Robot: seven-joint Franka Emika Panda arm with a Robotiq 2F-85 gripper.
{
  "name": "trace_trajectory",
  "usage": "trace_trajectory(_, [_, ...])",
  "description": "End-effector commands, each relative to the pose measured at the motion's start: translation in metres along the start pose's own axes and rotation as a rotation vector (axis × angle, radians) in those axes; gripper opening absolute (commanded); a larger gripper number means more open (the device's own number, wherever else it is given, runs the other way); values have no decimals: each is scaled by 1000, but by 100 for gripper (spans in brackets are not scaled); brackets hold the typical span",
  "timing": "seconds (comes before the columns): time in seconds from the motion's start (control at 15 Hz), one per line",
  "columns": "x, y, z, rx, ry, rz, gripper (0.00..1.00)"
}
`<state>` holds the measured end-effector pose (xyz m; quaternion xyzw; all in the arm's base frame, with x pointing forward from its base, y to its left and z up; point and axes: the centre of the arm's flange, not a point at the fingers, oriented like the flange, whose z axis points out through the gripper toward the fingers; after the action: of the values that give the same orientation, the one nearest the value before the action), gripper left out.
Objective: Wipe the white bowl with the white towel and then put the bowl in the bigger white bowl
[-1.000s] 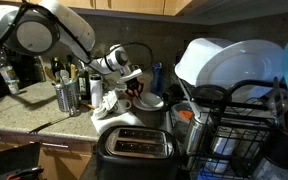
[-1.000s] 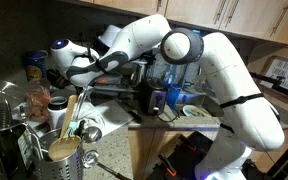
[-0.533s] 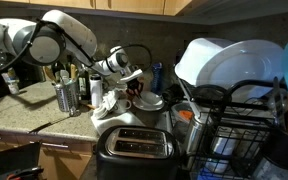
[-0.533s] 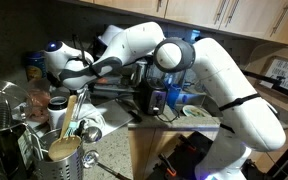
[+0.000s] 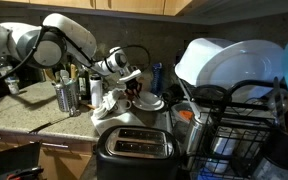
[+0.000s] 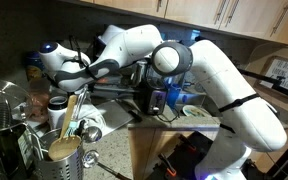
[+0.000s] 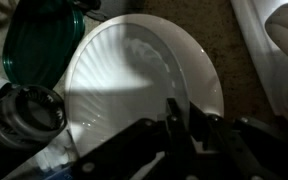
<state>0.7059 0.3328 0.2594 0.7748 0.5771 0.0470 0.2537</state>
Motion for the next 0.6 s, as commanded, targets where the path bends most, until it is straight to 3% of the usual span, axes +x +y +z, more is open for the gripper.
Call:
trace_trajectory(0.0, [3,9,-7,9,-21,-12,4])
trace_trajectory(0.27, [1,8,-3,20,-29,-13,3])
trace_trajectory(0.33, [1,7,-3,22,-29,-12,25])
trace_trajectory(0.4, [1,6,-3,24,-31,-13,37])
trace_trajectory(0.53, [1,7,-2,26,-32,-12,51])
